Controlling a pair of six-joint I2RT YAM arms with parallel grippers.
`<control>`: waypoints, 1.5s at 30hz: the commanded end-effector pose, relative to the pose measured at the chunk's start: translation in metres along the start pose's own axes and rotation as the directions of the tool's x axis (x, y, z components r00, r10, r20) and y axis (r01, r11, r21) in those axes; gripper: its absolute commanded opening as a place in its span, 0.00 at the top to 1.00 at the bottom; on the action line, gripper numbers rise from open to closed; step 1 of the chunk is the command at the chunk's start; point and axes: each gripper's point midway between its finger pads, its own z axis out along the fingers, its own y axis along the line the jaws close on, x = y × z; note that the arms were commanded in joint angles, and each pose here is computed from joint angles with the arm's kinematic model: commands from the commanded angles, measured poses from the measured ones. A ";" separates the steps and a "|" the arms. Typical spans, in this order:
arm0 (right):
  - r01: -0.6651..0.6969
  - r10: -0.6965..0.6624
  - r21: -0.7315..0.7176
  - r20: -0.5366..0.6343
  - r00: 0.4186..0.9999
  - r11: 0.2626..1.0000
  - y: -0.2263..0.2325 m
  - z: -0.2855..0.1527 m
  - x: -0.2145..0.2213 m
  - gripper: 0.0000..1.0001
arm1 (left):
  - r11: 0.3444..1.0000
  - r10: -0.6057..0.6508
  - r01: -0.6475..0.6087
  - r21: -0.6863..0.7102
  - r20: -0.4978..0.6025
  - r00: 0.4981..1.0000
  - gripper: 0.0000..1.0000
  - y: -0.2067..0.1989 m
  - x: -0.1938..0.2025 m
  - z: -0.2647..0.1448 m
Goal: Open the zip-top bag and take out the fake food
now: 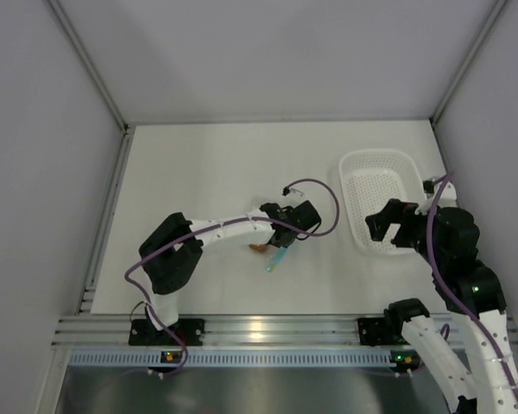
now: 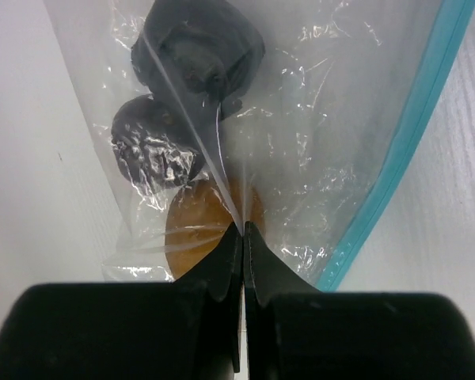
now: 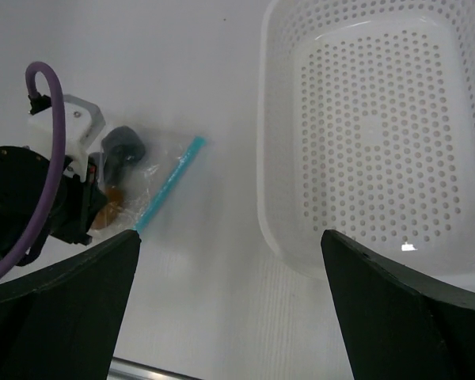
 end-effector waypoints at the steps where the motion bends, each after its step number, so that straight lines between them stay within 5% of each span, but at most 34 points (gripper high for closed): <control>1: -0.036 0.039 -0.091 0.023 0.999 0.995 0.017 0.007 -0.005 0.01 | 0.984 -0.159 0.149 0.101 0.100 0.982 1.00 -0.002 -0.039 -0.036; 9: -0.138 0.124 -0.289 -0.066 0.990 0.947 0.053 0.032 0.011 0.01 | 0.903 -0.388 0.332 0.272 0.183 0.904 1.00 0.009 -0.077 -0.082; 14: -0.273 0.226 -0.429 -0.158 0.961 0.861 0.084 0.047 0.017 0.01 | 0.787 -0.554 0.457 0.415 0.148 0.820 1.00 0.006 -0.083 -0.099; 19: -0.246 0.179 -0.444 -0.188 0.966 0.862 0.111 0.070 0.024 0.03 | 0.636 -0.681 0.520 0.571 0.098 0.726 1.00 -0.004 -0.094 -0.122; 24: -0.216 0.115 -0.456 -0.240 0.964 0.863 0.139 0.092 0.045 0.07 | 0.564 -0.730 0.534 0.630 0.079 0.679 1.00 -0.002 -0.095 -0.133; 28: -0.167 0.069 -0.447 -0.227 0.971 0.879 0.153 0.105 0.048 0.18 | 0.527 -0.748 0.537 0.659 0.061 0.660 1.00 -0.003 -0.096 -0.139; 31: -0.164 0.057 -0.460 -0.238 0.970 0.872 0.163 0.112 0.049 0.40 | 0.515 -0.757 0.543 0.663 0.054 0.651 1.00 -0.001 -0.091 -0.138; 35: -0.144 0.031 -0.487 -0.232 0.972 0.862 0.178 0.114 0.046 0.83 | 0.508 -0.769 0.540 0.671 0.070 0.636 1.00 0.005 -0.089 -0.140; 38: -0.108 -0.001 -0.494 -0.215 0.977 0.862 0.184 0.114 0.040 1.00 | 0.520 -0.768 0.541 0.660 0.085 0.634 1.00 0.010 -0.085 -0.137; 40: -0.070 -0.040 -0.488 -0.211 0.977 0.870 0.182 0.115 0.040 1.00 | 0.539 -0.763 0.536 0.650 0.107 0.638 1.00 0.014 -0.083 -0.134; 43: 0.016 -0.123 -0.497 -0.184 0.975 0.868 0.186 0.113 0.027 1.00 | 0.569 -0.755 0.529 0.630 0.146 0.639 0.71 0.024 -0.074 -0.129; 44: 0.041 -0.154 -0.497 -0.188 0.970 0.867 0.186 0.115 0.028 1.00 | 0.569 -0.760 0.524 0.634 0.162 0.629 0.48 0.031 -0.073 -0.133; 45: 0.095 -0.208 -0.505 -0.172 0.963 0.858 0.185 0.116 0.028 1.00 | 0.598 -0.743 0.513 0.616 0.185 0.643 0.40 0.035 -0.065 -0.127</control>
